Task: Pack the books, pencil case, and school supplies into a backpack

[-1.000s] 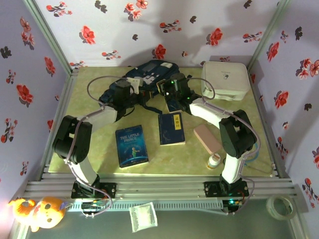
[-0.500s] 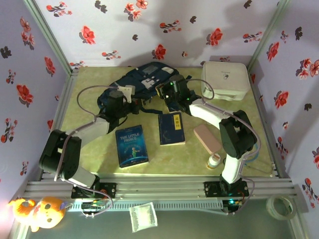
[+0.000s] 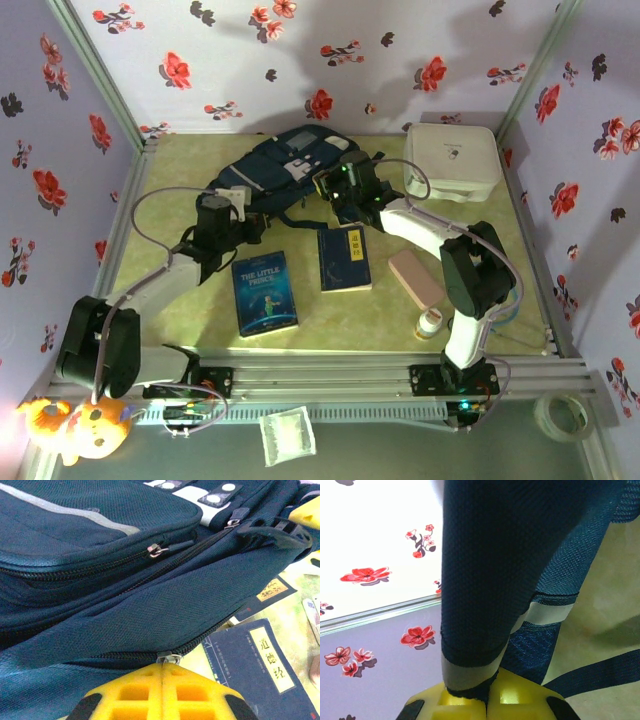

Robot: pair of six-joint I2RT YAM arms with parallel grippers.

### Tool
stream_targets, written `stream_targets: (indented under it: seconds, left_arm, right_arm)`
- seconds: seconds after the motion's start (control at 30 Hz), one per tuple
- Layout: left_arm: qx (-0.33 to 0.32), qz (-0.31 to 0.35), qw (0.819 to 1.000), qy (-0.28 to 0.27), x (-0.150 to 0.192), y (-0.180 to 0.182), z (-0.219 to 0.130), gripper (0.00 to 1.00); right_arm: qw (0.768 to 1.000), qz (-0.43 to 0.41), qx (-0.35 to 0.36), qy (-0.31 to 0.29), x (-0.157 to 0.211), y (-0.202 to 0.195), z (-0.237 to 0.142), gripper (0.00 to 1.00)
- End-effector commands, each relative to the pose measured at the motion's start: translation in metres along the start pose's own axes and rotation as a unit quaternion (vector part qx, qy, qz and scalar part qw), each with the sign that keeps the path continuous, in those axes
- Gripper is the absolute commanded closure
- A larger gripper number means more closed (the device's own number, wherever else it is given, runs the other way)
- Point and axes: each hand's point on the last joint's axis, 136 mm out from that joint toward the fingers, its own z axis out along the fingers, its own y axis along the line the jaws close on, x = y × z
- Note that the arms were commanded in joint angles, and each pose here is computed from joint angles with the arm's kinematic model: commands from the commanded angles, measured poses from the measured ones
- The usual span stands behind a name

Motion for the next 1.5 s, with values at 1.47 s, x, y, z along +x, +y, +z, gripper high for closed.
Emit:
stream_targets:
  seconds: [1.47]
  left_arm:
    - [-0.127, 0.012, 0.988, 0.084, 0.030, 0.060, -0.023, 1.00]
  right_arm:
    - [0.999, -0.035, -0.033, -0.016, -0.011, 0.027, -0.017, 1.00]
